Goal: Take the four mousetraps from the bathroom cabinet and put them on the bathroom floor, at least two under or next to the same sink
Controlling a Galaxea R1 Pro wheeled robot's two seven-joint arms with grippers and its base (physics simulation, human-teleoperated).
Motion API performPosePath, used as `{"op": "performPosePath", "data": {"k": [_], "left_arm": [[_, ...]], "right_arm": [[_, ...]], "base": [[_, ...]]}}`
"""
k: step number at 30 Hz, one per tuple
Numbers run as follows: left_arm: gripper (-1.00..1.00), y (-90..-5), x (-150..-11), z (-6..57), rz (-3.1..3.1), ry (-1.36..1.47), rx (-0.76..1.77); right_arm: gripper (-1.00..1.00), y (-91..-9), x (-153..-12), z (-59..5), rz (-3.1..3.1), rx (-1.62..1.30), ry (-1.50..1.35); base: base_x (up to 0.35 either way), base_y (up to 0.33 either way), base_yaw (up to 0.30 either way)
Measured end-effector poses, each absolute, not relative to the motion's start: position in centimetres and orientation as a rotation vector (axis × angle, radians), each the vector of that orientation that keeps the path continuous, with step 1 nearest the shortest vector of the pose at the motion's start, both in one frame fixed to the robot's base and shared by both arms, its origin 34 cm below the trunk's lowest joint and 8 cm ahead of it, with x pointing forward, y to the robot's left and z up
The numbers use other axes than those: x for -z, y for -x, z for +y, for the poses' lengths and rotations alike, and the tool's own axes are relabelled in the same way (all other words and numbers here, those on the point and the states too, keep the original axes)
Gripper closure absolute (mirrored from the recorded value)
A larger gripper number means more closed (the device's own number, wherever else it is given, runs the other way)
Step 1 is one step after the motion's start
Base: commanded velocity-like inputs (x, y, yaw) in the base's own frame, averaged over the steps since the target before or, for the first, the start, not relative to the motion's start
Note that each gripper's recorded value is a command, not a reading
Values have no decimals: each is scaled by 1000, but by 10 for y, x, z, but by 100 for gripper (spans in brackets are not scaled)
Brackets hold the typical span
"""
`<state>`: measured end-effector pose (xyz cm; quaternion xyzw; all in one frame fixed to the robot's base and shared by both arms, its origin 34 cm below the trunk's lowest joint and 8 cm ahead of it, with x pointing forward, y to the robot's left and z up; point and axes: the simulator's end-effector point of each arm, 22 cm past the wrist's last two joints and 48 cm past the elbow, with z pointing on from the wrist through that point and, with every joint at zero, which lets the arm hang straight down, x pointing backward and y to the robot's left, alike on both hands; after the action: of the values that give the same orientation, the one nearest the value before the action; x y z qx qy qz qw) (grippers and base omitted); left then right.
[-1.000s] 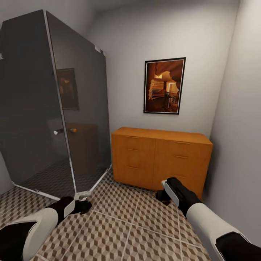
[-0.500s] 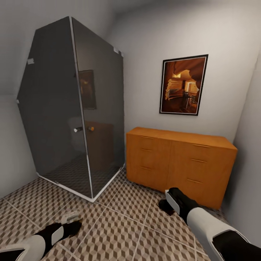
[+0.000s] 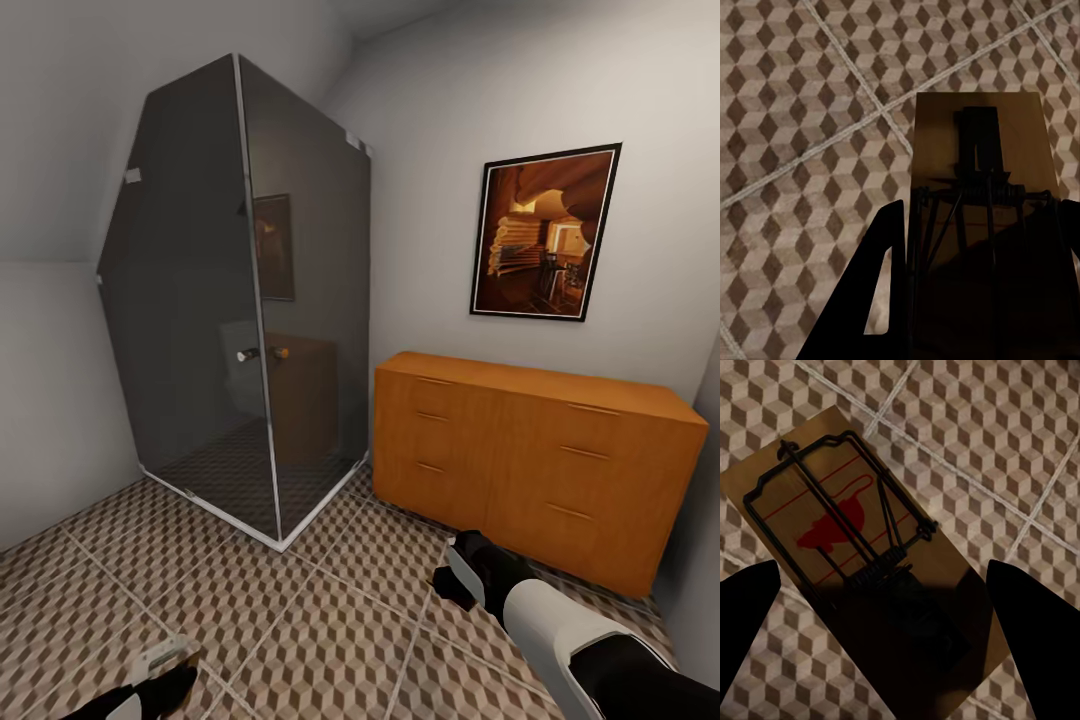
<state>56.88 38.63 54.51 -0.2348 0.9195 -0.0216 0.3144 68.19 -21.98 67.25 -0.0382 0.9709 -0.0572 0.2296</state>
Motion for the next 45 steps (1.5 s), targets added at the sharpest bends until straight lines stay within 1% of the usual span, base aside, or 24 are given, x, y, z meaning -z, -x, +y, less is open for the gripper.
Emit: {"op": "performPosePath", "data": {"k": [45], "left_arm": [[100, -569, -545, 384, 2420, 619, 57]], "right_arm": [[100, -689, -676, -221, 2631, 181, 130]], "base": [[0, 0, 296]]}}
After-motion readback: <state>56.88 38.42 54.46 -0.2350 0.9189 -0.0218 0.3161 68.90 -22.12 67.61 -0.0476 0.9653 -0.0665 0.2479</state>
